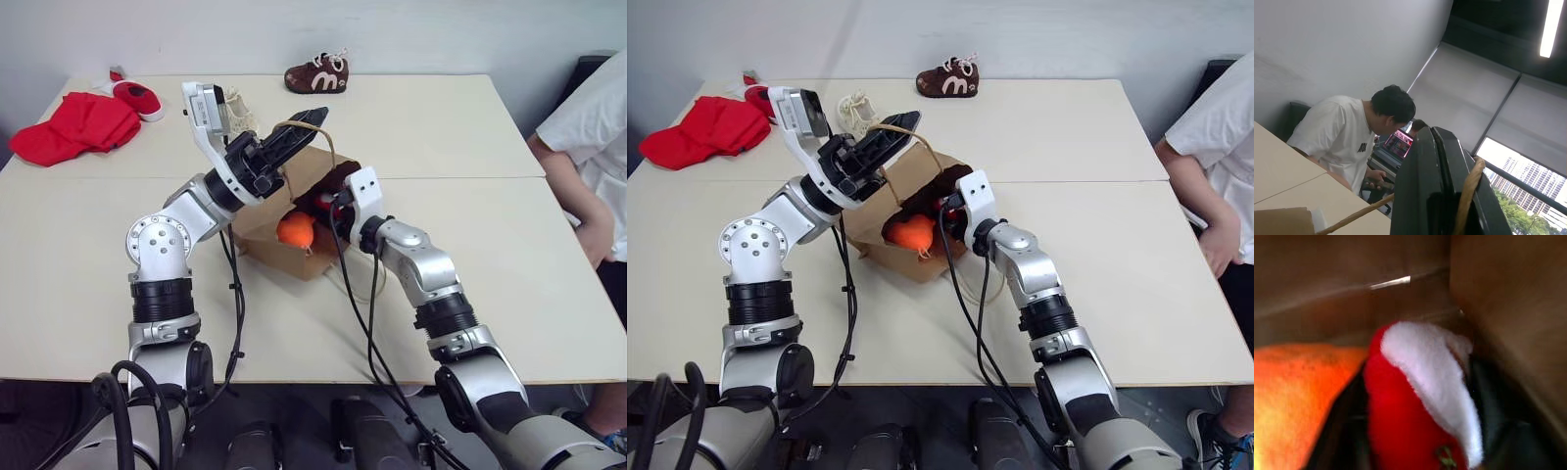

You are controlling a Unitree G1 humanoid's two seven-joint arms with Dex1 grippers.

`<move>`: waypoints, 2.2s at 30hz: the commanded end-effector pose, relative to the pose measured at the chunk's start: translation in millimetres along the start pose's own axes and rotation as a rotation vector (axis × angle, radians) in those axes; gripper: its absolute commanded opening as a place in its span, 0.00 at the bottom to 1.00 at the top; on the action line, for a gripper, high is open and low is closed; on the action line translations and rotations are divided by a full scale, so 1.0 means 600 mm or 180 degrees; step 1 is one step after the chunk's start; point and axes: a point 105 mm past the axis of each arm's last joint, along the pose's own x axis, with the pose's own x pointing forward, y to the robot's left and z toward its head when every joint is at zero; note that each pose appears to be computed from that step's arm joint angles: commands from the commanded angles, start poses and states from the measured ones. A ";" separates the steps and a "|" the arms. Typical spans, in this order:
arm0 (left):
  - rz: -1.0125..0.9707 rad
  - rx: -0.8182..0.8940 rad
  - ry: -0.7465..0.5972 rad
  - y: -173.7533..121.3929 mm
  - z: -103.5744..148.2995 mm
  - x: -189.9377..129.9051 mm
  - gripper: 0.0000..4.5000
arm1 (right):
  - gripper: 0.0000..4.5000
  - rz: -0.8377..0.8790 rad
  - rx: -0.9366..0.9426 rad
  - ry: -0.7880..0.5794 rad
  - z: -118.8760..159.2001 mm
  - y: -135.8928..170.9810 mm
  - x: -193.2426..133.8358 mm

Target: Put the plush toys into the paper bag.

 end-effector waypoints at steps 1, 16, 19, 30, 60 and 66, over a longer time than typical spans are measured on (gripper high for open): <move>-0.0125 0.0082 -0.0146 -0.014 0.016 0.005 0.00 | 0.81 0.0442 -0.0023 -0.0262 0.035 0.043 -0.012; 0.0019 0.0169 -0.0306 -0.003 0.029 -0.003 0.00 | 0.99 0.1122 0.1266 0.0171 0.021 -0.005 -0.267; 0.0013 0.0159 -0.0290 -0.004 0.025 -0.004 0.00 | 0.99 0.0826 0.1353 0.0719 -0.043 -0.017 -0.278; 0.0003 0.0174 -0.0247 -0.003 0.025 0.003 0.00 | 0.70 0.1204 0.1903 0.0829 -0.054 0.062 -0.198; 0.0400 0.0963 0.0163 0.007 0.053 -0.052 0.32 | 0.35 0.1640 0.2507 -0.0461 0.153 0.010 -0.257; 0.0849 0.1116 0.0729 0.013 0.067 -0.125 0.73 | 0.81 0.1668 0.2397 -0.0200 0.132 0.002 -0.310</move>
